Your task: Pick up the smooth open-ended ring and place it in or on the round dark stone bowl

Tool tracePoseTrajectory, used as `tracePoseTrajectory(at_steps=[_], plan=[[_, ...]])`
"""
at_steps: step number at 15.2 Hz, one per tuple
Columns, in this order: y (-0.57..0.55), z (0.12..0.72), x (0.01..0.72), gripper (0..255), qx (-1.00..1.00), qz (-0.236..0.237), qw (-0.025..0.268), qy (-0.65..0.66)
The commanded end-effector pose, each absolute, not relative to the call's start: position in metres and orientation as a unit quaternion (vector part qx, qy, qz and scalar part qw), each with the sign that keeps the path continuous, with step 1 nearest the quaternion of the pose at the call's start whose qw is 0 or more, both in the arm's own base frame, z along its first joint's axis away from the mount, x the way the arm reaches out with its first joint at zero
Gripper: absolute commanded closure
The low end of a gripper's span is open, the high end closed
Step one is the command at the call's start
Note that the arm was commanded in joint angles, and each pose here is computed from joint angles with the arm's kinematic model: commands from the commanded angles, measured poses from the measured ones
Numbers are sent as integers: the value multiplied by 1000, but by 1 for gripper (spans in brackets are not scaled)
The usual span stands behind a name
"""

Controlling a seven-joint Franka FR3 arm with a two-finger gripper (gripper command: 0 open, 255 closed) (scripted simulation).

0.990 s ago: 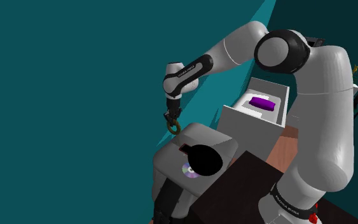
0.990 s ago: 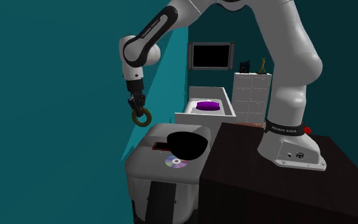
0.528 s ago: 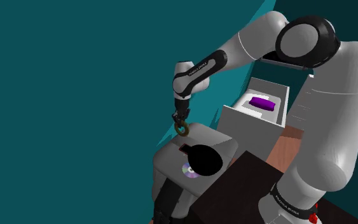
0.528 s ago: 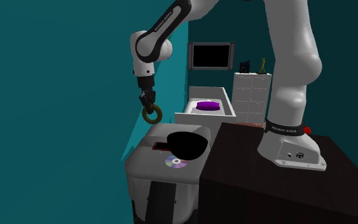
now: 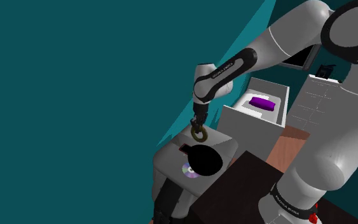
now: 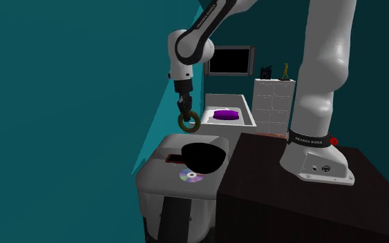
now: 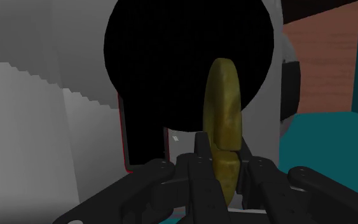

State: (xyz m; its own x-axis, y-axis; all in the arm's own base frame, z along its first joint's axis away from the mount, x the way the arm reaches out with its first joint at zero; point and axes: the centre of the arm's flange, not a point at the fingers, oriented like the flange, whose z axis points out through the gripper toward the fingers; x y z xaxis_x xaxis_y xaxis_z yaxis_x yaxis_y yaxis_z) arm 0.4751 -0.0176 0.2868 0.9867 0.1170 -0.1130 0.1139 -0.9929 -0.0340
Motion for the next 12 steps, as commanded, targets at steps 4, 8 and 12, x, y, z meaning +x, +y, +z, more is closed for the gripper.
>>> tracePoseTrajectory(at_steps=[4, 8, 12], plan=[[-33, 286, 421, 255, -997, 57, 14, -58], [-33, 265, 421, 255, -997, 57, 14, -58], [-33, 244, 421, 255, -997, 57, 14, -58]])
